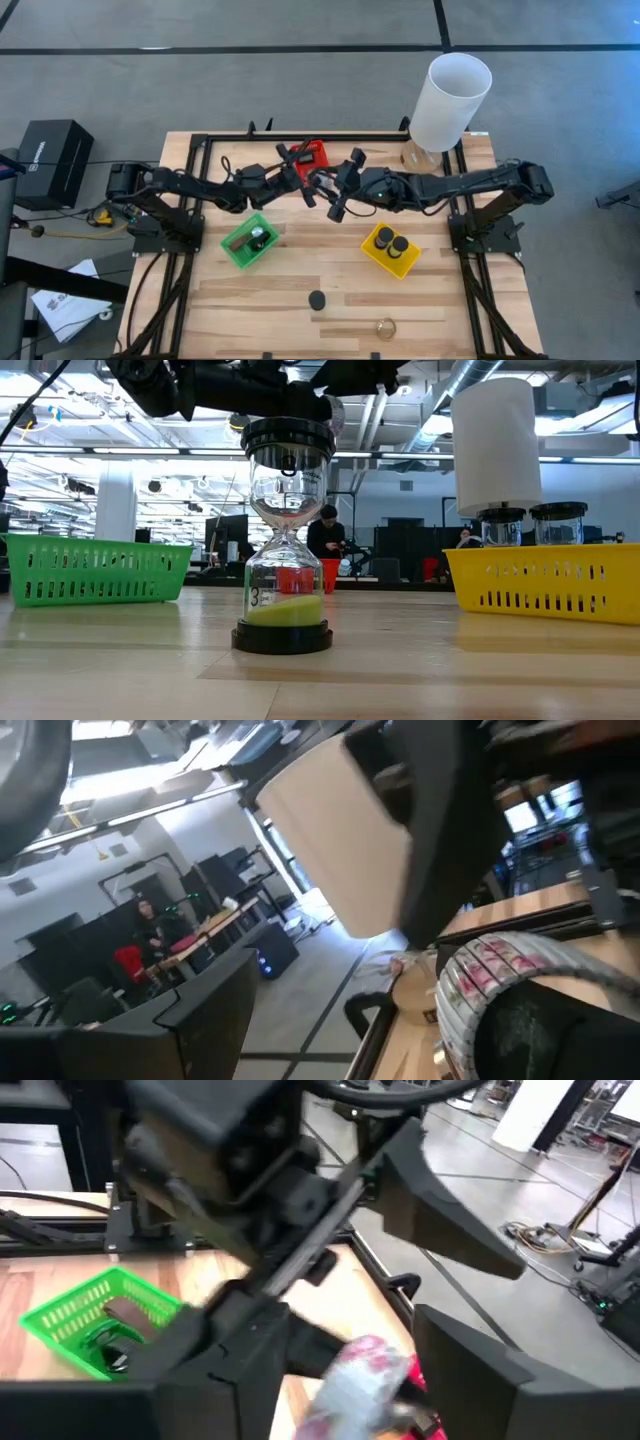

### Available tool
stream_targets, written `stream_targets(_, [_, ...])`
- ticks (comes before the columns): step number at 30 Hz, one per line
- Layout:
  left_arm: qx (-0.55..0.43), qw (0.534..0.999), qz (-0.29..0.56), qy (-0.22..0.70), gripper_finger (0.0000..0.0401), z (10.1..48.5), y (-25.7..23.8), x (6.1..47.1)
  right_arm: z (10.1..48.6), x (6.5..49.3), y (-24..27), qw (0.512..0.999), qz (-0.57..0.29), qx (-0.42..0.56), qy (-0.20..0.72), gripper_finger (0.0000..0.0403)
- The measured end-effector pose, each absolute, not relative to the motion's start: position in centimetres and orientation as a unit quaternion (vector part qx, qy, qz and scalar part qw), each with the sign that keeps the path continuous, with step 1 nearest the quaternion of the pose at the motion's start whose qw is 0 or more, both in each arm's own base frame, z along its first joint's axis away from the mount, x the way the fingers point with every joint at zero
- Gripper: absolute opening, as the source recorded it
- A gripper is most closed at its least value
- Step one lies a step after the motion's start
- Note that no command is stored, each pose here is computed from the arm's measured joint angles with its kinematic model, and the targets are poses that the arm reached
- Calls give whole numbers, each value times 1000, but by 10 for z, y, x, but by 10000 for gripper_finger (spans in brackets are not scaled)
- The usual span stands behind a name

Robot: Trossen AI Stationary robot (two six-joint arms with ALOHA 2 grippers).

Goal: Pick & Place Office items
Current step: Put the white wrist watch into the green bin

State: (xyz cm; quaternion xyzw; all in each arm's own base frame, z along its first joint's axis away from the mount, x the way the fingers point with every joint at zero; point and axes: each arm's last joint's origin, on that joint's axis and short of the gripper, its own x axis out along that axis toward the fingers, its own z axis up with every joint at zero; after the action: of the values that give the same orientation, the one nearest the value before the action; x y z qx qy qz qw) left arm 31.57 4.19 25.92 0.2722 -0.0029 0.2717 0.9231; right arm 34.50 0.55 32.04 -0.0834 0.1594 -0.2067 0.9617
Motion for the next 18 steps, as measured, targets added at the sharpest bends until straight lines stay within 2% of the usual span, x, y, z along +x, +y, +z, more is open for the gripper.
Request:
stream_targets(5, [271, 920, 282, 1, 300, 259, 44, 315, 321, 345, 13, 962, -194, -103, 160, 233])
stream_targets(12, [272, 920, 281, 5, 300, 258, 44, 315, 335, 332, 27, 959, -202, -130, 149, 238])
stream_targets(18, [275, 922, 271, 23, 298, 254, 41, 316, 340, 295, 30, 931, -218, -167, 239, 235])
